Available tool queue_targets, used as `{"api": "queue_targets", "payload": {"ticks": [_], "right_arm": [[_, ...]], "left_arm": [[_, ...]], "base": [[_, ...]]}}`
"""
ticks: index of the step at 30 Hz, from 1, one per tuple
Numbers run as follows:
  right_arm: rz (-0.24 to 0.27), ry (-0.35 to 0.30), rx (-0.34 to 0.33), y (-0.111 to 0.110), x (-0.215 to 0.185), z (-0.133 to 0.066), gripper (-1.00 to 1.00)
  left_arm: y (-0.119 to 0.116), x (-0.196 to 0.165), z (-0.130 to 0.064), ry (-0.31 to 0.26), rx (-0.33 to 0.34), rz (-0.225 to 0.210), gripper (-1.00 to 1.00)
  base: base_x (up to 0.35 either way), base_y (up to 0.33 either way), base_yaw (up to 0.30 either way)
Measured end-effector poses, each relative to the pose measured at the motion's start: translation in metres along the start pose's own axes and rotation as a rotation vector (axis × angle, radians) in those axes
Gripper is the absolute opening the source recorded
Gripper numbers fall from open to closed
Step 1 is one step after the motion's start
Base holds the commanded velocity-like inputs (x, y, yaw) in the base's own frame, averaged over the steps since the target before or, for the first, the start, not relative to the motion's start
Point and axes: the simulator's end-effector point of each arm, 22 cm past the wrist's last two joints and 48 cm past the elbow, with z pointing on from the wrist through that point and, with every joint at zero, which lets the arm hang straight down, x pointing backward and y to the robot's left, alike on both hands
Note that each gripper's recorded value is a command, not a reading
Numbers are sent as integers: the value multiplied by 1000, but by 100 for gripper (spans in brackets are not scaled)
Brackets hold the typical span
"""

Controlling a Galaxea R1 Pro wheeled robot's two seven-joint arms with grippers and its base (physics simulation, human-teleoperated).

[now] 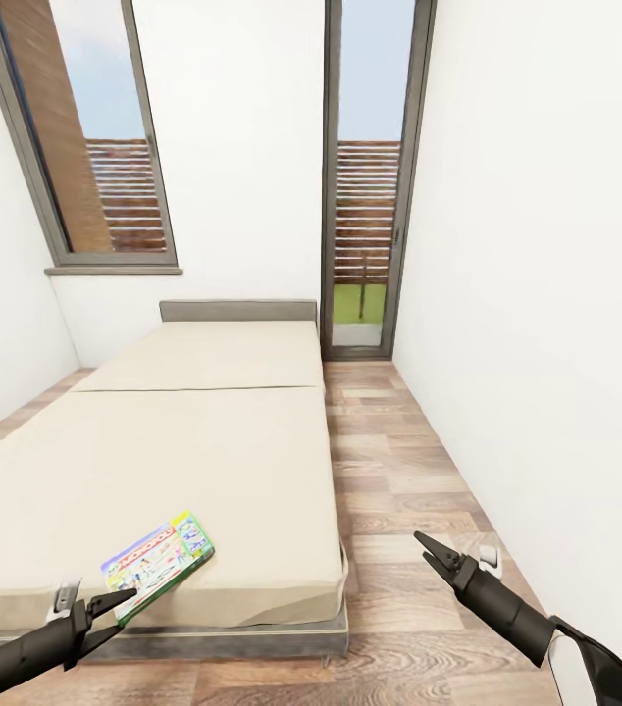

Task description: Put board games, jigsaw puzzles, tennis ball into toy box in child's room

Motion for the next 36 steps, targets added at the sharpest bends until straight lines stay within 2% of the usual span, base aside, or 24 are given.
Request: {"api": "queue_targets", "payload": {"ticks": [6,36], "right_arm": [[0,0,0,-11,7,-1,100],[0,0,0,-11,7,-1,100]], "left_arm": [[12,5,3,1,0,-1,100],[12,5,4,1,0,-2,100]], "base": [[0,0,0],[0,0,0]]}}
